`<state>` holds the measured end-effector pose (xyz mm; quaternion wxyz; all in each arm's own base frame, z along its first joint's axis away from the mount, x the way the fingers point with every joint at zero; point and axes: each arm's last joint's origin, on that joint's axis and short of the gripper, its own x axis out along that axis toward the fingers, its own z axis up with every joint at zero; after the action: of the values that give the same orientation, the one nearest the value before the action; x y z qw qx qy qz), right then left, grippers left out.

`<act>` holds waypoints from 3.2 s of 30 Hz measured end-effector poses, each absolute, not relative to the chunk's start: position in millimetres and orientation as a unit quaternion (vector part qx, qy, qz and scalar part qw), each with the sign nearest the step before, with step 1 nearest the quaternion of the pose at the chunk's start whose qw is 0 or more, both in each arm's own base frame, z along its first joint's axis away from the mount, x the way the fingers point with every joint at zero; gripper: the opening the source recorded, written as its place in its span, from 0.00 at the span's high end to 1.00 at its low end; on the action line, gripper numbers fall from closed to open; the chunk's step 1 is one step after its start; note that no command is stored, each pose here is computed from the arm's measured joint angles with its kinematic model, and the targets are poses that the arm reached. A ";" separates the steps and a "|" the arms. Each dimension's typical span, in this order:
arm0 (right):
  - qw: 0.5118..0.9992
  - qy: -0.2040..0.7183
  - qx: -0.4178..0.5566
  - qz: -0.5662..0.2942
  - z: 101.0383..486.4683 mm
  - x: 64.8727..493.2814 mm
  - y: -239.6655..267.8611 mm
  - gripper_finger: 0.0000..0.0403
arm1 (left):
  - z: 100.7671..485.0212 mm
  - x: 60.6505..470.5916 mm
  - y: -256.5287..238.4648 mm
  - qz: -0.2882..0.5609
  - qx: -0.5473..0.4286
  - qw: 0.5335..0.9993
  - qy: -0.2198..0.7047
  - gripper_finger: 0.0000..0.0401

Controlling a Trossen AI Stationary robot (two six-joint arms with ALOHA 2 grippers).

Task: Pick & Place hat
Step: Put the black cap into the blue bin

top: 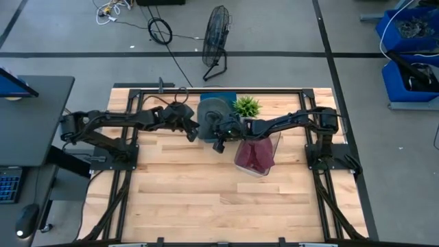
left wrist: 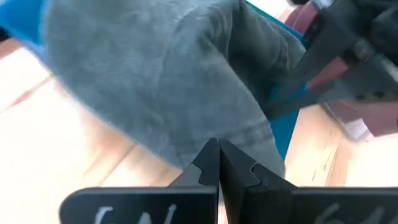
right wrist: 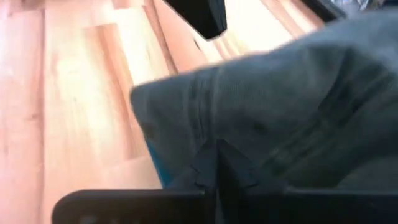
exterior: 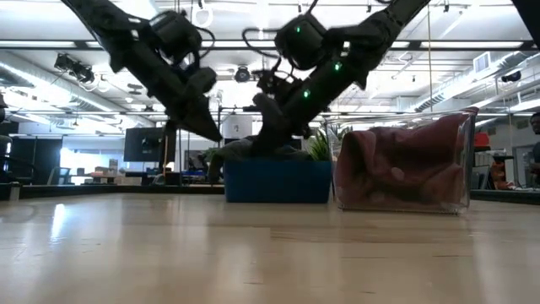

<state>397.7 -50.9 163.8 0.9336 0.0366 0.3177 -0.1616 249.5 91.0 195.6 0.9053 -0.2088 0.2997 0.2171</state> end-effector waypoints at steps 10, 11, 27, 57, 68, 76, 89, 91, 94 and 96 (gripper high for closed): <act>0.940 0.310 -0.104 -0.094 208.4 415.0 -30.6 0.77 | 223.7 217.2 79.7 0.227 -0.188 0.903 0.313 0.99; 0.937 0.312 -0.137 -0.082 210.8 416.5 -29.0 0.74 | 224.9 214.0 78.7 0.231 -0.187 0.900 0.318 0.99; 0.885 0.340 -0.318 -0.016 212.5 418.5 -51.8 0.47 | 227.8 207.4 73.7 0.246 -0.151 0.897 0.333 0.99; 0.829 0.438 -0.322 -0.129 203.1 447.2 -50.6 0.94 | 221.2 203.9 73.0 0.257 -0.149 0.881 0.368 0.99; 0.767 0.532 -0.262 -0.244 224.1 430.7 -45.3 0.98 | 220.5 203.1 72.8 0.262 -0.160 0.877 0.370 0.99; 0.796 0.520 -0.221 -0.219 210.8 431.3 -46.0 0.98 | 233.7 216.8 69.8 0.248 -0.164 0.912 0.282 0.99; 0.775 0.531 -0.238 -0.247 188.3 422.3 -60.1 0.99 | 228.3 245.9 66.9 0.223 -0.161 0.935 0.224 0.99; 0.776 0.529 -0.242 -0.243 188.6 423.0 -61.1 0.98 | 218.4 253.3 68.8 0.225 -0.161 0.932 0.236 0.99; 0.780 0.524 -0.240 -0.244 189.1 424.1 -60.7 0.95 | 203.7 266.7 72.0 0.218 -0.163 0.933 0.237 0.99; 0.767 0.546 -0.243 -0.235 186.7 419.6 -60.1 0.91 | 199.3 269.2 74.6 0.210 -0.162 0.934 0.241 0.99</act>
<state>419.6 -60.1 186.7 0.7665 -0.2431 0.5461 -0.2349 269.2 74.6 199.3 0.9338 -0.1616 0.2409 0.2096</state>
